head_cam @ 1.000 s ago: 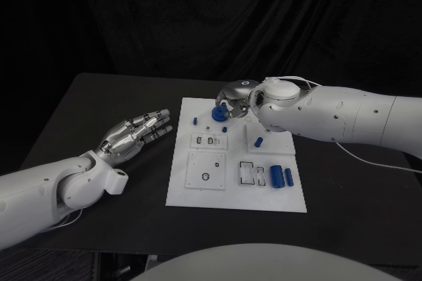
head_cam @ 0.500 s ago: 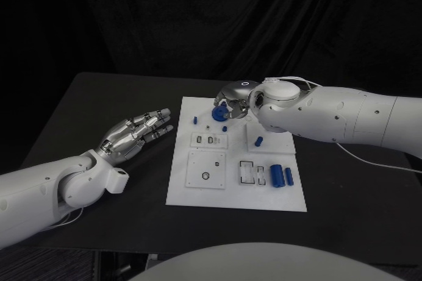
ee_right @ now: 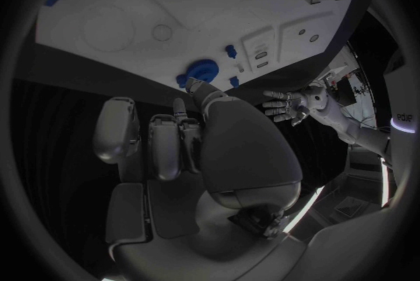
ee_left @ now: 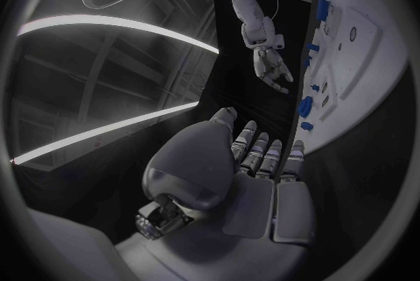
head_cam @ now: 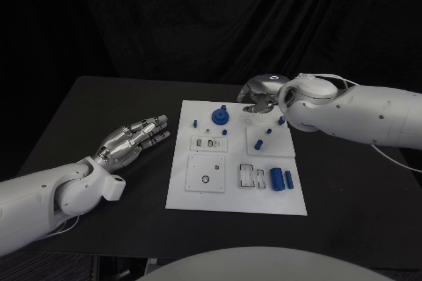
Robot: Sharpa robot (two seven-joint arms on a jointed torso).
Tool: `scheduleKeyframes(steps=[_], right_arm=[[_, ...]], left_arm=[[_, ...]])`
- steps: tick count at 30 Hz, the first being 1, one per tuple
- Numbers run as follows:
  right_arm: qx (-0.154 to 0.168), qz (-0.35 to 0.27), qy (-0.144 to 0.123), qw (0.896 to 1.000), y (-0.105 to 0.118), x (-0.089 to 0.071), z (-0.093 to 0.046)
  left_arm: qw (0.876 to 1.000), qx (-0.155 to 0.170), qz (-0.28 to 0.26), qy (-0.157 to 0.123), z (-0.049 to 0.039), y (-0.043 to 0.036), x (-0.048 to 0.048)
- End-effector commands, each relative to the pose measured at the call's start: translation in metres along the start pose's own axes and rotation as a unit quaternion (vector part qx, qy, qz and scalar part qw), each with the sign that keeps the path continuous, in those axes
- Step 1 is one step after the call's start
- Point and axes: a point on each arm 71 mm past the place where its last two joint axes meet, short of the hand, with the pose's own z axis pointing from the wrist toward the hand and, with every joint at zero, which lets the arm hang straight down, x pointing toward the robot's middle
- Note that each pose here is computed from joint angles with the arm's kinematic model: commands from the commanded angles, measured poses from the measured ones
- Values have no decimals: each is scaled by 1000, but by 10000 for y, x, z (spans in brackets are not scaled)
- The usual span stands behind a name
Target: Assemble the parts on the task board
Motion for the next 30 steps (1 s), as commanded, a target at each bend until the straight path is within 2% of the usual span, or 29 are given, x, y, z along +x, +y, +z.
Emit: scheduleKeyframes(steps=[1, 3, 6, 11, 15, 22, 30], right_arm=[[-17, 50, -41, 998, -101, -95, -210], [-4, 61, -43, 997, -268, -105, -404], [26, 69, -31, 997, -520, -74, -653], [74, 76, -6, 994, -846, 57, -906], [97, 78, 8, 992, -993, 164, -995], [123, 79, 30, 989, -1145, 375, -1062], [132, 78, 45, 987, -1161, 509, -1003]], left_arm=[[998, 67, -4, 1, -10, -73, 21], [998, 66, -5, 1, -9, -59, 28], [998, 65, -7, 2, -6, -44, 38], [998, 63, -9, 4, 0, -16, 47], [998, 62, -11, 5, 9, 5, 56], [998, 59, -15, 7, 13, 48, 69], [998, 57, -17, 6, 3, 70, 64]])
